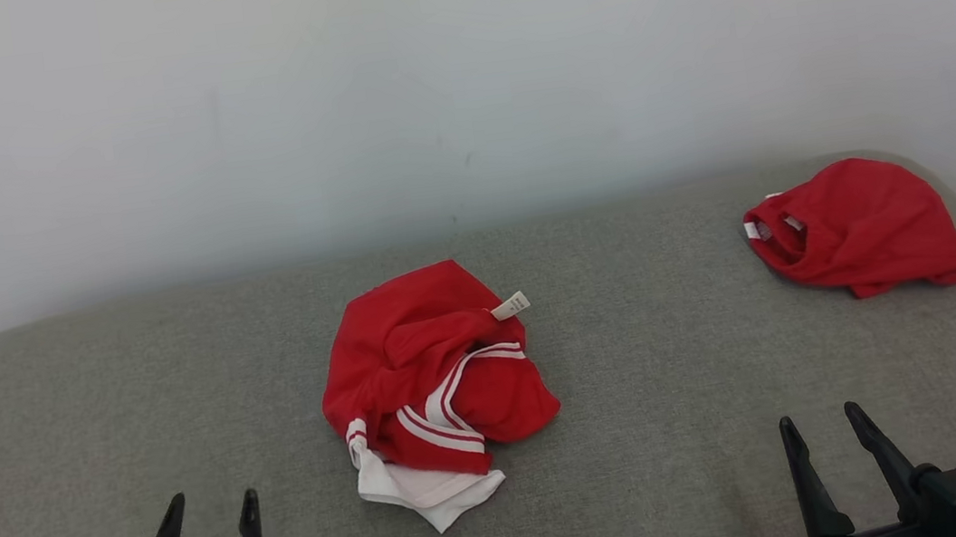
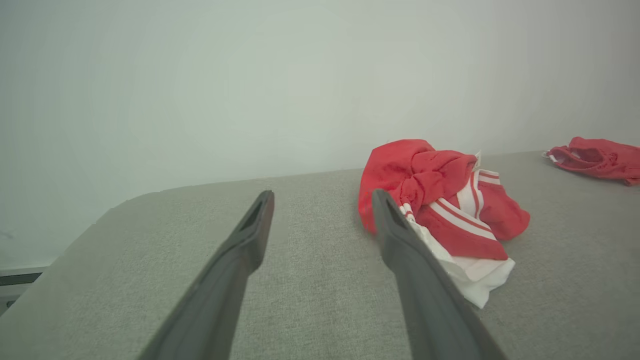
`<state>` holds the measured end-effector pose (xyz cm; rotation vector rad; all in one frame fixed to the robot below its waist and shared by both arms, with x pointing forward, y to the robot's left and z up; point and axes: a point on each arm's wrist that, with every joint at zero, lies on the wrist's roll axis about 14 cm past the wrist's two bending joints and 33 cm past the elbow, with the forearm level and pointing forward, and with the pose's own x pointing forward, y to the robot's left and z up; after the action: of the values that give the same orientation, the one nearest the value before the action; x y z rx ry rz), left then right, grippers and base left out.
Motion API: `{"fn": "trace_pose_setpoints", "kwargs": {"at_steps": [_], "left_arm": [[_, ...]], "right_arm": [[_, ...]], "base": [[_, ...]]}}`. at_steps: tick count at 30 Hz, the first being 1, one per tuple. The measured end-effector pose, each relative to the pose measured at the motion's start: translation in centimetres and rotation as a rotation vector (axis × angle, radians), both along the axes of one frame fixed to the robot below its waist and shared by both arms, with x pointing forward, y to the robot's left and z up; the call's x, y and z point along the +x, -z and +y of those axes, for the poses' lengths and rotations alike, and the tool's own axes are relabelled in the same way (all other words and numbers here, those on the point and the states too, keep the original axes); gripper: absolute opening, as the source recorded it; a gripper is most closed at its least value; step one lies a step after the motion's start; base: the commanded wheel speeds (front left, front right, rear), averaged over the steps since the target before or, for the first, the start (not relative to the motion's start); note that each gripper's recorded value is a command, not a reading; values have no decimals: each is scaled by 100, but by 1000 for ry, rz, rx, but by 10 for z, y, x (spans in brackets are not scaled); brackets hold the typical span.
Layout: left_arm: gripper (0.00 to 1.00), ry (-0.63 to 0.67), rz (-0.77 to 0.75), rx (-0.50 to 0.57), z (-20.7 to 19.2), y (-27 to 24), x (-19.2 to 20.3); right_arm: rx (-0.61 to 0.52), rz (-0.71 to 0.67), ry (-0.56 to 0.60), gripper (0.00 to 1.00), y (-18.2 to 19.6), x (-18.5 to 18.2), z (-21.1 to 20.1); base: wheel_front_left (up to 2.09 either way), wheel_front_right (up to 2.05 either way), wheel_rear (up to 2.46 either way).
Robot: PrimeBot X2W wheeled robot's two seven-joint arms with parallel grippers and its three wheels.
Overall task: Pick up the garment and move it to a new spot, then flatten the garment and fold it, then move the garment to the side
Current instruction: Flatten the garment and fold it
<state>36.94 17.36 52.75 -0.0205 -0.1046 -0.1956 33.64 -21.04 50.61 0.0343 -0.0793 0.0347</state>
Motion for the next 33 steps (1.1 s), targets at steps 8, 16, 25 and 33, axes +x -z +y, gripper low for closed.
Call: {"fn": "trace_pose_setpoints", "kwargs": {"at_steps": [8,16,25,33], "left_arm": [[100,184,31,-12,-71,6,23],[100,321,169,18,-125,46,39],[100,432,315,129,-159,95,38],[11,399,389,184,-153,116,49]], "right_arm": [[-7,11,57,100,3,-7,-20],[-8,37,137,100,11,-20,-45],[-9,58,196,100,16,-27,-62],[-14,60,198,100,15,-24,-62]], "base": [[0,0,0],[0,0,0],[0,0,0],[0,0,0]]}}
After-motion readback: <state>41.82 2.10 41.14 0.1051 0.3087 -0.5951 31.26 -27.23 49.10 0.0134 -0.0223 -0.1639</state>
